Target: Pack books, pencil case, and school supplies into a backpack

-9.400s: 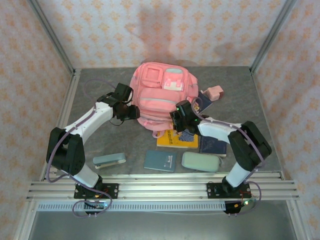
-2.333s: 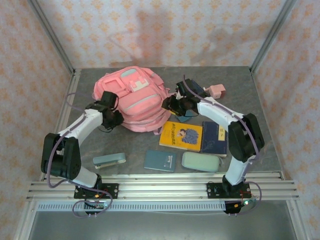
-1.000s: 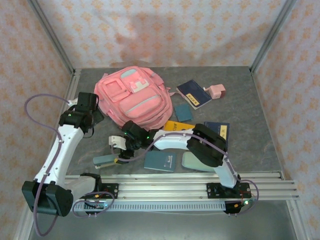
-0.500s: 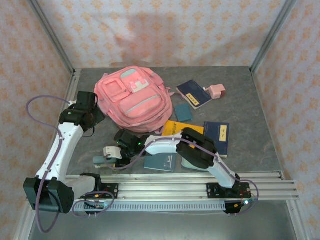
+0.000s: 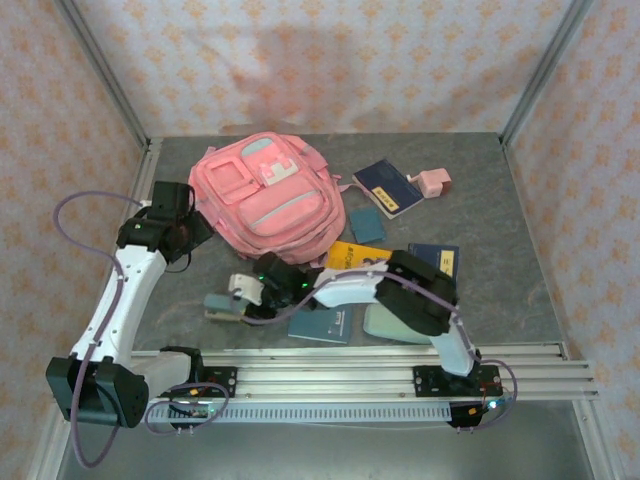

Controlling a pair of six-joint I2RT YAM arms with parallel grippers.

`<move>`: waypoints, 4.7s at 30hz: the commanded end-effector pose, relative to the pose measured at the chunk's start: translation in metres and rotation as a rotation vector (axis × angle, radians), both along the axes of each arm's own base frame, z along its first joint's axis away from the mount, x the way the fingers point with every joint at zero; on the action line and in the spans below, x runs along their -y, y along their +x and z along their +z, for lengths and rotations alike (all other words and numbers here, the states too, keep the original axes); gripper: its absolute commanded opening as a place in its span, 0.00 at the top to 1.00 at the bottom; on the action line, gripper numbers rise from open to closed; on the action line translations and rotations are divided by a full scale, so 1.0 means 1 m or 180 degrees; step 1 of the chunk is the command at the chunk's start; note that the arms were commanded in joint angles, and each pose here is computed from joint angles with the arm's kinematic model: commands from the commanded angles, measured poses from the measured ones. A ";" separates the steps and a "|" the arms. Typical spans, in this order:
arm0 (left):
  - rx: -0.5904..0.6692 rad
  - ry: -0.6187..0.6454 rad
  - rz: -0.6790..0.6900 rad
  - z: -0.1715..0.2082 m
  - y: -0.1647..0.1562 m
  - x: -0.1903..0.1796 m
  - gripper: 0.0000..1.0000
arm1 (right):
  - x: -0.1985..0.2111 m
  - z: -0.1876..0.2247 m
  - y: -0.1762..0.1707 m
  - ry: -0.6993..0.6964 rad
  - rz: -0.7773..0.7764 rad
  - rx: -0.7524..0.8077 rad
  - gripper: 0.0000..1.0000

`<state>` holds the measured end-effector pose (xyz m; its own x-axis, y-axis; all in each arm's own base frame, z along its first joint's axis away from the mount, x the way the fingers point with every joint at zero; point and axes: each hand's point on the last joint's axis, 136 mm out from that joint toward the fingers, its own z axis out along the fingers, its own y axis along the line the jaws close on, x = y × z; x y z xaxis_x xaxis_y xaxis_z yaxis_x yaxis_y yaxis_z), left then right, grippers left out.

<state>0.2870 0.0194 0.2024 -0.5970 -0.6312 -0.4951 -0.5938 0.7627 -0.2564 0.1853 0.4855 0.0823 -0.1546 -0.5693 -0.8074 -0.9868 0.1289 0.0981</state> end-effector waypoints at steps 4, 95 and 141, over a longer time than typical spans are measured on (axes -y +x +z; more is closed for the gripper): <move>0.0473 0.0222 -0.0547 0.060 0.038 0.031 0.35 | 0.053 0.107 0.058 0.0436 -0.1178 0.0750 0.90; -0.0738 -0.0752 -0.3351 -0.107 0.141 0.232 0.76 | 0.260 0.099 0.145 0.0824 -0.3871 -0.0858 0.98; 0.0161 -0.0240 -0.2739 0.066 0.077 0.192 0.47 | 0.131 0.155 0.214 0.2720 -0.2694 -0.3639 1.00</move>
<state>0.3809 -0.1788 0.2564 -0.8744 -0.0254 -0.4846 0.1820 0.9086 -0.3760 0.3954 0.3409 0.1689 -0.8547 0.5135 -0.0761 0.0904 0.2916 0.9523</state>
